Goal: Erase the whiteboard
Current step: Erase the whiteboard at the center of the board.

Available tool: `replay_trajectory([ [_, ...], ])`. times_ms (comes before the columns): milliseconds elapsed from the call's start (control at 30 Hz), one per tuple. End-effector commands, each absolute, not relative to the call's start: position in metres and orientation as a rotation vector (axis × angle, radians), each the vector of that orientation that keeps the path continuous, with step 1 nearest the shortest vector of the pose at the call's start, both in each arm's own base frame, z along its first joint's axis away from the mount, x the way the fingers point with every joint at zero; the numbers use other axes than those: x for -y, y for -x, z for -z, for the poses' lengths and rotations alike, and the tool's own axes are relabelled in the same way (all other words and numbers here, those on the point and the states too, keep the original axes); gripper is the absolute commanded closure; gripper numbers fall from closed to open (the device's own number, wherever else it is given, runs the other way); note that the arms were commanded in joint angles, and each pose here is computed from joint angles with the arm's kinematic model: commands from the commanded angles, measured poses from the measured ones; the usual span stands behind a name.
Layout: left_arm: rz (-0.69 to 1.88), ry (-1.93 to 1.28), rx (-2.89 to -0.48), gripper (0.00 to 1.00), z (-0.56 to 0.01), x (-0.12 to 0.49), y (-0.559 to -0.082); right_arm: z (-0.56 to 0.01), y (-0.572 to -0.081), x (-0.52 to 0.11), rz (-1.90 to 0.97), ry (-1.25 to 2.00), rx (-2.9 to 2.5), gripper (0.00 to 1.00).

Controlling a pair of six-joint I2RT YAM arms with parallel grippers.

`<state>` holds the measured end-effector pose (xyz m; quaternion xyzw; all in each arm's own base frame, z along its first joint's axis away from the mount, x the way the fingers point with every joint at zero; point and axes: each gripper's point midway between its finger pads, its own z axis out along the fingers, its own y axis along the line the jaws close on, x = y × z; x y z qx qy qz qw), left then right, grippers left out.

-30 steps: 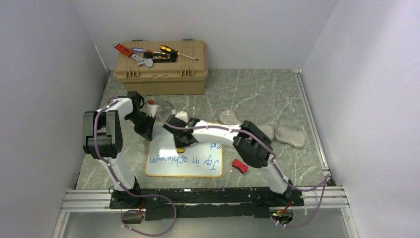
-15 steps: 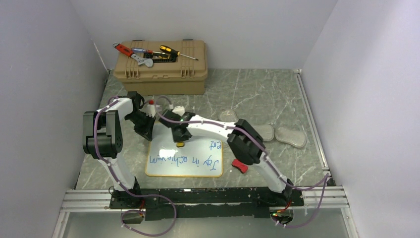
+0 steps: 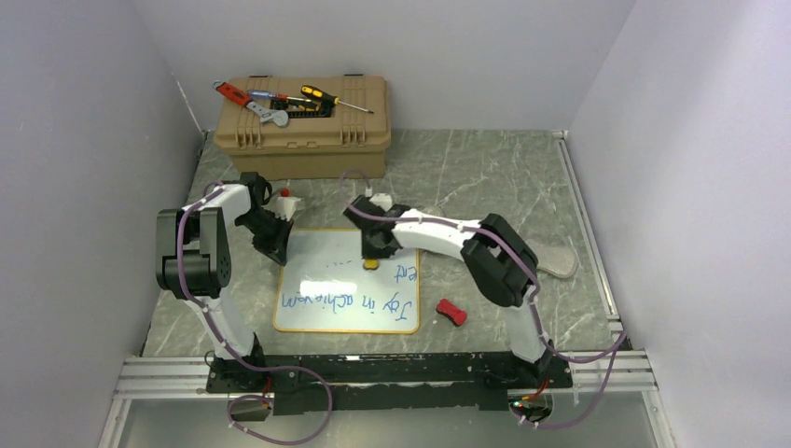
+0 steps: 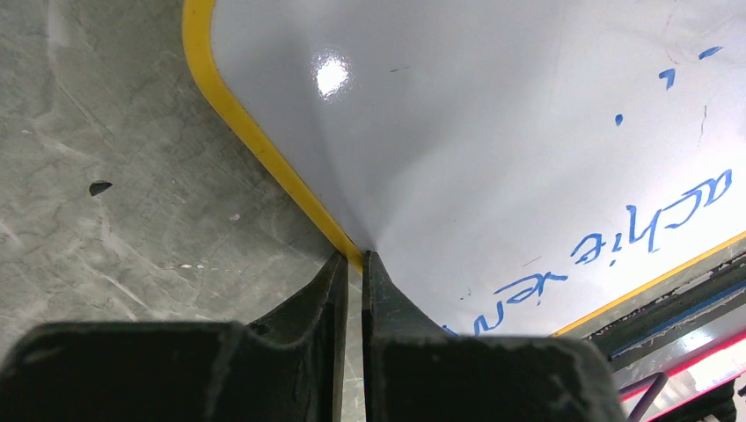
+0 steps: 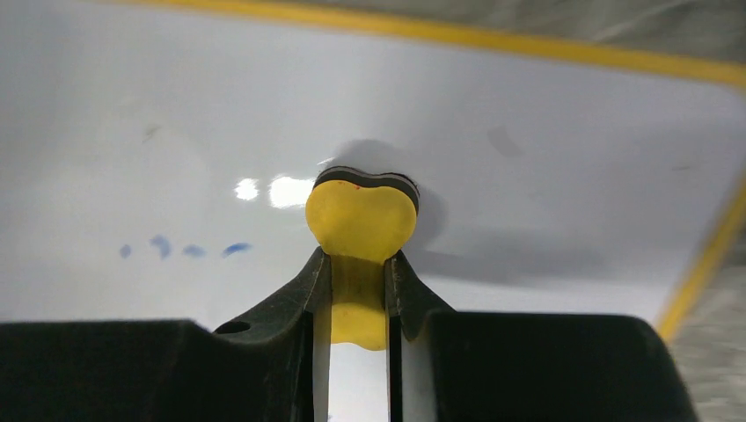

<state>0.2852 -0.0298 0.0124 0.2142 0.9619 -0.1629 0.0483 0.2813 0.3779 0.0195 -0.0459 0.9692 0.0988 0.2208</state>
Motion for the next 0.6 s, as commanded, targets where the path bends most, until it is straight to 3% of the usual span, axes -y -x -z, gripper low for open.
replay_trajectory([
  [0, 0.513, -0.756, -2.979, 1.00, 0.024, 0.035, -0.267, 0.041, -0.256, -0.307, 0.039, 0.124, -2.856, 1.00],
  [333, 0.512, -0.757, -2.982, 1.00, 0.025, 0.035, -0.266, 0.018, -0.239, -0.469, -0.262, 0.446, -2.799, 1.00],
  [433, 0.513, -0.759, -2.975, 1.00, 0.023, 0.035, -0.268, 0.020, -0.235, -0.466, -0.235, 0.448, -2.802, 1.00],
  [567, 0.519, -0.760, -2.969, 1.00, 0.022, 0.036, -0.269, 0.021, -0.247, -0.415, -0.130, 0.348, -2.802, 1.00],
])
